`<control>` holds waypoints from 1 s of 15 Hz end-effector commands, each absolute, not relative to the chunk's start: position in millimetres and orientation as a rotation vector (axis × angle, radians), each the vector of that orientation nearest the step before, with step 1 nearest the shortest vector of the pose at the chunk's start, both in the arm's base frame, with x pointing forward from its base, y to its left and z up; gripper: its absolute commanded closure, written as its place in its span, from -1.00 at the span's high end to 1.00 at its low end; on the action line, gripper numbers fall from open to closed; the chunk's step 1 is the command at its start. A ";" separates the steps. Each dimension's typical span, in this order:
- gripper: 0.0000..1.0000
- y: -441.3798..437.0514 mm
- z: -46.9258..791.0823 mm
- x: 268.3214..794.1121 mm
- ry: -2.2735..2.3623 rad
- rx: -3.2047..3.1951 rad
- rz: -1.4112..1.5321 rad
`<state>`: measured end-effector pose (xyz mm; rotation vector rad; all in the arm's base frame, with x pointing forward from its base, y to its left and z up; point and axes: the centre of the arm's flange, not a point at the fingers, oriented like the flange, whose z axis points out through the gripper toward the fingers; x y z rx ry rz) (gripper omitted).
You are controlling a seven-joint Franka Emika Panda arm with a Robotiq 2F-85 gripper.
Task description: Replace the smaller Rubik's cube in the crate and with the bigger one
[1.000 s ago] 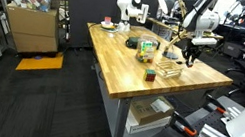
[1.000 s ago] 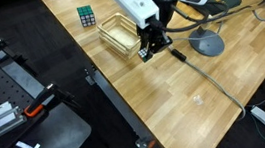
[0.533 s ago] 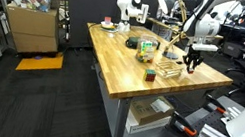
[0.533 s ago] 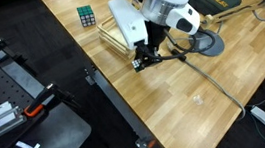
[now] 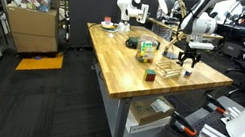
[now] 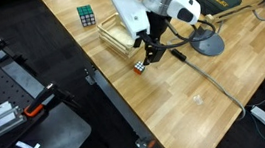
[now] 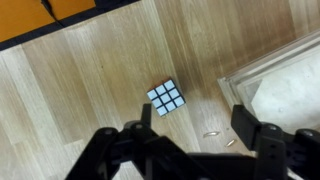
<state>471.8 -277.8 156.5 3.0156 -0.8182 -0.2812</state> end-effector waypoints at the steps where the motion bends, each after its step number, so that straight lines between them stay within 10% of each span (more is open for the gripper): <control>1: 1.00 -262.2 183.1 480.7 -0.750 3.011 -0.236; 15: 1.00 -98.8 252.8 518.0 -0.098 3.149 -0.371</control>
